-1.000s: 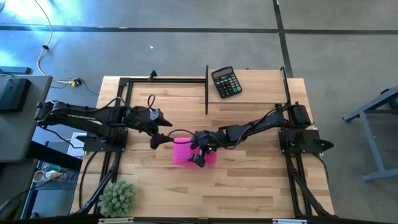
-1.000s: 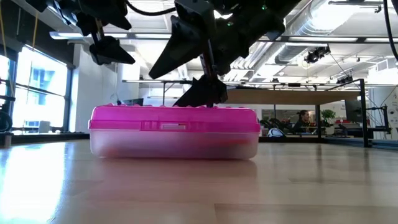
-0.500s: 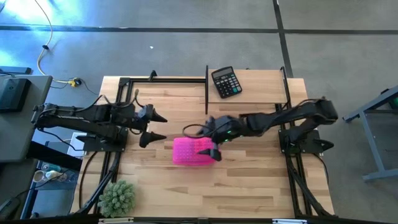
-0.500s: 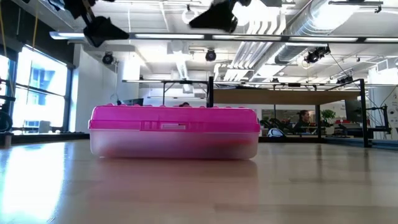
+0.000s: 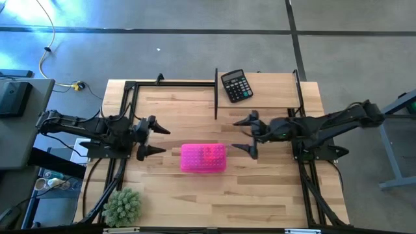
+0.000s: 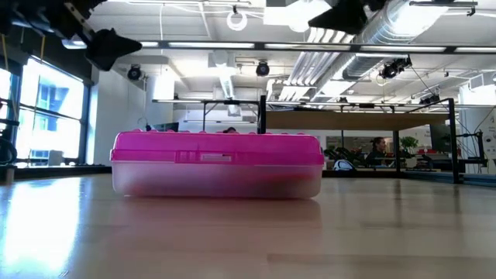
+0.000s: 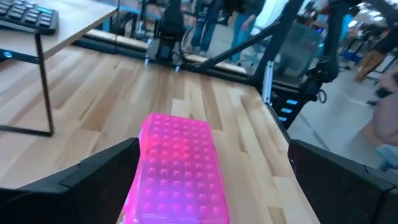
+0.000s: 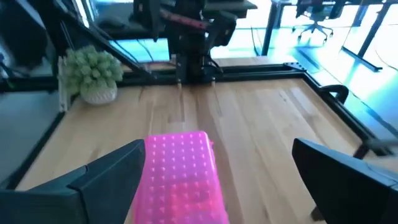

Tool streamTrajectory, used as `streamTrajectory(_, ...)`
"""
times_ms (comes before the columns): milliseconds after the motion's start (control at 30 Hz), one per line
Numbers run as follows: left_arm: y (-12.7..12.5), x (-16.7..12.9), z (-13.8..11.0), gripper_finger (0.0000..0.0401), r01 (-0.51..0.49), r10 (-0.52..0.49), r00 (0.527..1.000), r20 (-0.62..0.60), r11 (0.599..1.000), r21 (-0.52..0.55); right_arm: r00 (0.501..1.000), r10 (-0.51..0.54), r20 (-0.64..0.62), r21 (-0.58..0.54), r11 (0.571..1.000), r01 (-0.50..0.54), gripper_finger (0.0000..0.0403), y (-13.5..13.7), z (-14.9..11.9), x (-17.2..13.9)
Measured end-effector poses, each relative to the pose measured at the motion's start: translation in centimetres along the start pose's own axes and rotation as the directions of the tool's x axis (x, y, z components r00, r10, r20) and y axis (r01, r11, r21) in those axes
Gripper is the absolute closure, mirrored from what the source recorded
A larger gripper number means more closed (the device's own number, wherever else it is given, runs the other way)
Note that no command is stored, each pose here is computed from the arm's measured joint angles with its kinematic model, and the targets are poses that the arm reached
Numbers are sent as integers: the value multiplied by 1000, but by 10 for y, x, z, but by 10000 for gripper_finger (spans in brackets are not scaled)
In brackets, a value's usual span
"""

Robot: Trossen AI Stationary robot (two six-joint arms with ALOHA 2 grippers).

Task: Pack school essentials
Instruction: Return to Home Position

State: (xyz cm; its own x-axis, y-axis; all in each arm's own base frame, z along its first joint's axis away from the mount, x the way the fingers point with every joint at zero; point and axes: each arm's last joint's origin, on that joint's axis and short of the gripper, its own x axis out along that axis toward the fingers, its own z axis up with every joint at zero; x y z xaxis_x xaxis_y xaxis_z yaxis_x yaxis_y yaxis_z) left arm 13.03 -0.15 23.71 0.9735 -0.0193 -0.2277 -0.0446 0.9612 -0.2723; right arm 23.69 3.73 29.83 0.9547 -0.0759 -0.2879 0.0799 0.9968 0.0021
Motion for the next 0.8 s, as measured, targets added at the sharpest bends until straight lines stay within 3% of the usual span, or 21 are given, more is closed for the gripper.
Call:
streamTrajectory(367, 5, -4, -41, 1, 53, -57, 992, 110, 998, 41, 987, -13, 159, 161, 987, -13, 4, -19, -68, -55)
streamTrajectory(800, 11, -4, -71, 1, 100, -112, 974, 198, 993, 67, 963, -22, 268, 148, 989, -19, 4, -33, -95, -95)
